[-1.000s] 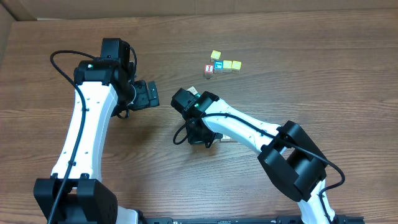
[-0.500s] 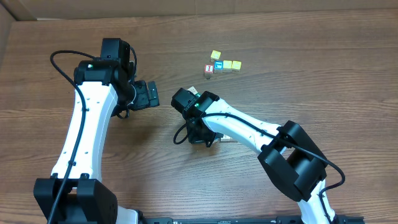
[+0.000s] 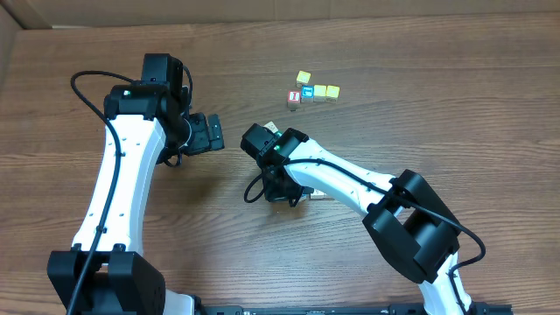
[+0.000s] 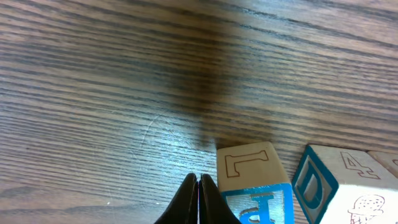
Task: Flip 5 blocks
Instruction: 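Set the P block down beside the D block and release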
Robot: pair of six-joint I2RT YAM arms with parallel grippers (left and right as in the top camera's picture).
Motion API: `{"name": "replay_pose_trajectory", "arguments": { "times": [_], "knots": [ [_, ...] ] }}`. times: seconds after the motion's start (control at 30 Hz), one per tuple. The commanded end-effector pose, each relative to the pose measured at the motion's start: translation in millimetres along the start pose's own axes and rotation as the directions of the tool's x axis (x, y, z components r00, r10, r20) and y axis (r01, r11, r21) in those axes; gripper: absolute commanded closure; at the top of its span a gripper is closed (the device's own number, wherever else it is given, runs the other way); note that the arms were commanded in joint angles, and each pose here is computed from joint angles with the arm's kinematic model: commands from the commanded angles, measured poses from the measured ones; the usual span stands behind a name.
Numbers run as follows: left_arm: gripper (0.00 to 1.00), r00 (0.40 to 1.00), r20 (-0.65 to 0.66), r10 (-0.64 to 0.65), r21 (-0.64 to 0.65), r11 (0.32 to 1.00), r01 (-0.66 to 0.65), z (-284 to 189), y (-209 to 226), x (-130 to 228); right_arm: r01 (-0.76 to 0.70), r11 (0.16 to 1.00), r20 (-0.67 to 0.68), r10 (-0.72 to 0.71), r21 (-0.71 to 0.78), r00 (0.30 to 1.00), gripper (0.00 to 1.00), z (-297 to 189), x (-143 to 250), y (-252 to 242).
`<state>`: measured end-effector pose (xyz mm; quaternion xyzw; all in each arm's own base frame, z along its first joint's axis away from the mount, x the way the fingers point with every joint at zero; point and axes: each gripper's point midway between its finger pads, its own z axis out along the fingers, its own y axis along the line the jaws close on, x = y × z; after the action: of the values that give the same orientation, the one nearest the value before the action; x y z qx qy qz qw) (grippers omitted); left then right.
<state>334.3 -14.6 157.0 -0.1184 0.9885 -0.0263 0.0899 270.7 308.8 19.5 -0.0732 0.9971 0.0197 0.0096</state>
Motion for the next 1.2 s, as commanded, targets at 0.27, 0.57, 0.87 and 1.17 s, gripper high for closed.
{"name": "replay_pose_trajectory", "arguments": {
  "times": [0.27, 0.57, 0.87, 1.17],
  "knots": [
    [0.00, 1.000, 0.016, -0.018, -0.003, 1.000, 0.018, -2.6, 0.7, -6.6, -0.006, 1.000, 0.018, 0.006, -0.028, 1.000, 0.96, -8.6, -2.1, 2.8],
    [0.00, 1.000, 0.016, -0.018, -0.003, 1.000, 0.018, -2.6, 0.8, -6.6, -0.006, 1.000, 0.044, 0.007, -0.013, 0.999, 0.96, -8.4, -7.1, 0.5],
    [0.00, 1.000, 0.016, -0.017, -0.003, 1.000, 0.017, -2.6, 0.7, -6.6, -0.008, 1.000, 0.070, 0.006, 0.028, 0.998, 0.96, -8.7, -11.1, -6.9],
    [0.00, 1.000, 0.016, -0.018, -0.003, 1.000, 0.018, -2.6, 0.7, -6.6, -0.011, 0.999, 0.084, 0.008, 0.044, 0.996, 0.96, -9.1, -14.1, -10.2]
  ]
}}
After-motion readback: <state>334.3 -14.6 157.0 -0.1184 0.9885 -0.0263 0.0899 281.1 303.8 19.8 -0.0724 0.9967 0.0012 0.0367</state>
